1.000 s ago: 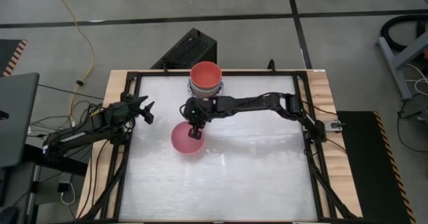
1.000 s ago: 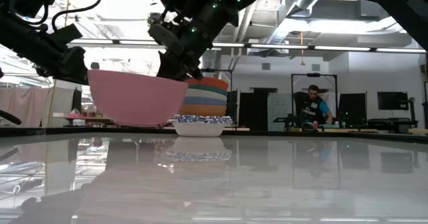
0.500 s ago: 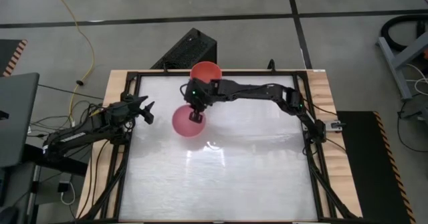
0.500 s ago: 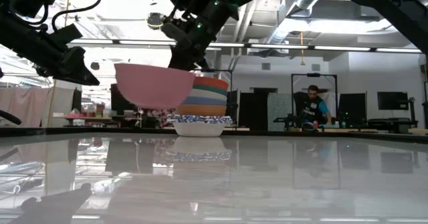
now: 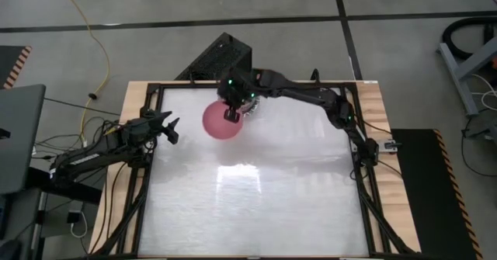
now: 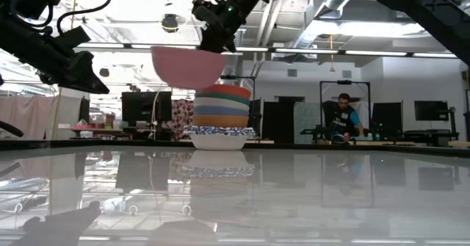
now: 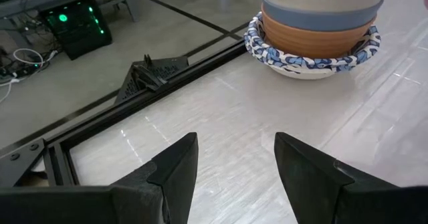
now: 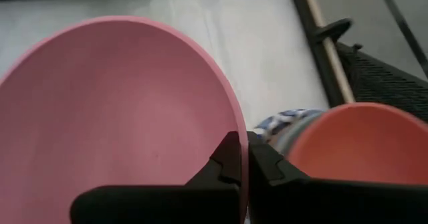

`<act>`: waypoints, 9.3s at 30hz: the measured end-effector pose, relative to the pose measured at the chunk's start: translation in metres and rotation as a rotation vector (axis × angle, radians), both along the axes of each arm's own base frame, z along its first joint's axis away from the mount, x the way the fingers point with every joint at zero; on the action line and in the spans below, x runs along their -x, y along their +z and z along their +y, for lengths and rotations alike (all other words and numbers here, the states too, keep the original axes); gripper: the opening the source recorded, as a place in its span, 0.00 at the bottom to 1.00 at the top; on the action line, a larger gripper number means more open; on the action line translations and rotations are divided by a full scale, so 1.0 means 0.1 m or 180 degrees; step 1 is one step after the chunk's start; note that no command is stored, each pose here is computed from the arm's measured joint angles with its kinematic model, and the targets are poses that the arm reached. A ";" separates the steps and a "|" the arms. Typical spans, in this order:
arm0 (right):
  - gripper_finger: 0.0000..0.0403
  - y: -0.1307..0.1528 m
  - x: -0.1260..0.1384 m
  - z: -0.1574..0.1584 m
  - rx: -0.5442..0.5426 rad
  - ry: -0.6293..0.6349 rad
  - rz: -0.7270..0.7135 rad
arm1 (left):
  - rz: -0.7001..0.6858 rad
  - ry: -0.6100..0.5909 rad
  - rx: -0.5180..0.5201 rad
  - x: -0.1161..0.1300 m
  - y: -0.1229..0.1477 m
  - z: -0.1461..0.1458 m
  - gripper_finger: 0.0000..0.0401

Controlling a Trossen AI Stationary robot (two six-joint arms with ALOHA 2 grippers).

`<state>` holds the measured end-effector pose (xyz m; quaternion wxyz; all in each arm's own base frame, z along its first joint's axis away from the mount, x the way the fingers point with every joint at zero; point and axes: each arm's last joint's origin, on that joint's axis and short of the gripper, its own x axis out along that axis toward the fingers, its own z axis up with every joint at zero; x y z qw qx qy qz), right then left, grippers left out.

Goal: Nest bowls inside each other
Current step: Stack the pink bowl onto the stack of bowls, then return to Home Position

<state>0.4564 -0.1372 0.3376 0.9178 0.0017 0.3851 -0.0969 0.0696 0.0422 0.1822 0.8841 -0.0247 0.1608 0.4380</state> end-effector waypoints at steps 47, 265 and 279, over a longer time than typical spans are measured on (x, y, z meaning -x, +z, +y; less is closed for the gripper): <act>0.03 0.10 0.88 -1.58 -0.0806 -0.1178 -0.0324 | 0.0001 0.0000 0.0000 0.00 0.00 0.00 0.47; 0.25 -0.17 2.86 0.50 -0.1370 0.1890 -0.1641 | -0.0771 -0.1042 0.0469 -0.10 0.11 -0.07 0.47; 0.25 -0.82 3.07 1.04 -0.0623 0.0773 -0.2363 | -0.1266 -0.2403 0.0214 -0.17 0.32 -0.17 0.47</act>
